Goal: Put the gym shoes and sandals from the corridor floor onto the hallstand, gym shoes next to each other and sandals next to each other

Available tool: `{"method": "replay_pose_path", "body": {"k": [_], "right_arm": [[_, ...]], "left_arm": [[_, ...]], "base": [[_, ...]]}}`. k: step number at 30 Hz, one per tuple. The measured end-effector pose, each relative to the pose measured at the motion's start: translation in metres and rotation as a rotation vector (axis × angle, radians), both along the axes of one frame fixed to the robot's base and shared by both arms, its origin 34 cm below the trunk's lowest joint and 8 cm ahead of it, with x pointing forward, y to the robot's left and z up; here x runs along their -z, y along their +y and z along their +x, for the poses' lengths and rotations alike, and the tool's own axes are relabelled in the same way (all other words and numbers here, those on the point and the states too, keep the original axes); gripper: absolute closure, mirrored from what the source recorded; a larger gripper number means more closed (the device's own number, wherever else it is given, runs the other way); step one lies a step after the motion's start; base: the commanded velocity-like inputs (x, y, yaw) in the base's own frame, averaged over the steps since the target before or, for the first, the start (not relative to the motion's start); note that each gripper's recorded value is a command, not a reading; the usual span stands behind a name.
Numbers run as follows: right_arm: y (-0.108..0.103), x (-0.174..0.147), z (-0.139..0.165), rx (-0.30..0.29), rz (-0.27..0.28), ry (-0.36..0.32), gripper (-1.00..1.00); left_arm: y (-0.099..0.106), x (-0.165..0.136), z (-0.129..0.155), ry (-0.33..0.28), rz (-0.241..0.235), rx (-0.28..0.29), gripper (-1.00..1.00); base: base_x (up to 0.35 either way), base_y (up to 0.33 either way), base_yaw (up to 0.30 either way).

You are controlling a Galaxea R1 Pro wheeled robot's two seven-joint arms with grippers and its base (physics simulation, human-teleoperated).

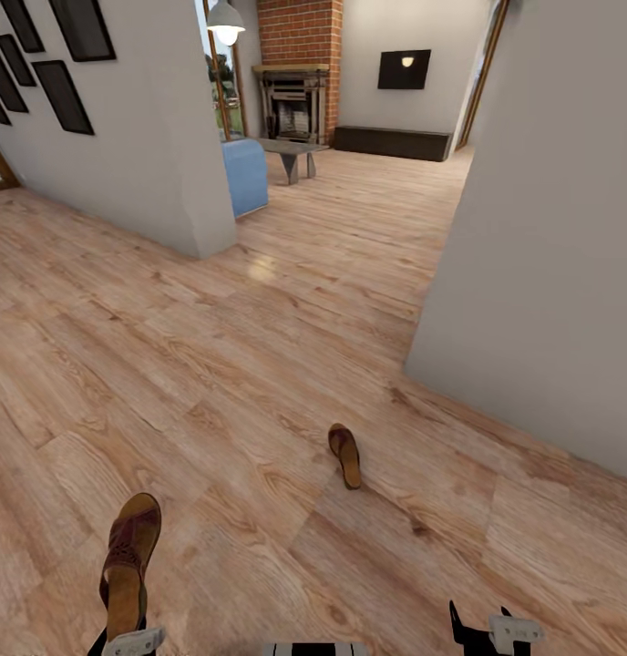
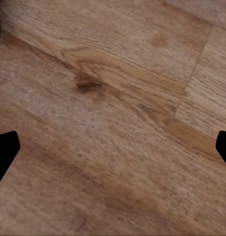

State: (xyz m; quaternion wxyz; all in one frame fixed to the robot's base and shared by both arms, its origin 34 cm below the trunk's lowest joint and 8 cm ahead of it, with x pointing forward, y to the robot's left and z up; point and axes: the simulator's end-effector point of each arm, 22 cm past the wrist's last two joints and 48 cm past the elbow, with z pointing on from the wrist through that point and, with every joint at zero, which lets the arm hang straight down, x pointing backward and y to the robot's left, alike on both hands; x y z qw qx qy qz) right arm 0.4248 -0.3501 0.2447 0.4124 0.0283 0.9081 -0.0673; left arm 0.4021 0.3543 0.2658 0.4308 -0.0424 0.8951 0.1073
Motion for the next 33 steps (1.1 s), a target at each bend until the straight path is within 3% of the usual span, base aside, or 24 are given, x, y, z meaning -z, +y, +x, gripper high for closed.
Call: {"method": "replay_pose_path", "body": {"k": [8,17,26,29,33], "right_arm": [[-0.001,0.000,0.000,0.000,-0.002,-0.001,-1.00],[-0.002,0.000,0.000,0.002,-0.003,-0.001,-1.00],[0.000,0.000,0.000,0.001,-0.001,-0.001,-1.00],[0.000,-0.001,0.001,0.001,-0.001,-0.003,-1.00],[-0.001,-0.001,0.002,0.002,-0.002,-0.005,-1.00]], "left_arm": [[-0.001,0.001,0.000,0.002,-0.002,0.000,1.00],[-0.001,0.001,0.018,0.009,-0.006,-0.001,1.00],[-0.007,-0.006,0.109,0.017,-0.037,0.006,1.00],[-0.026,-0.013,0.152,0.019,-0.092,0.063,1.00],[-0.051,-0.023,0.189,0.017,-0.161,0.130,1.00]], "base": [[0.000,0.000,-0.029],[0.000,0.000,0.265],[0.000,0.000,0.278],[0.000,0.000,0.244],[0.000,0.000,0.103]]}}
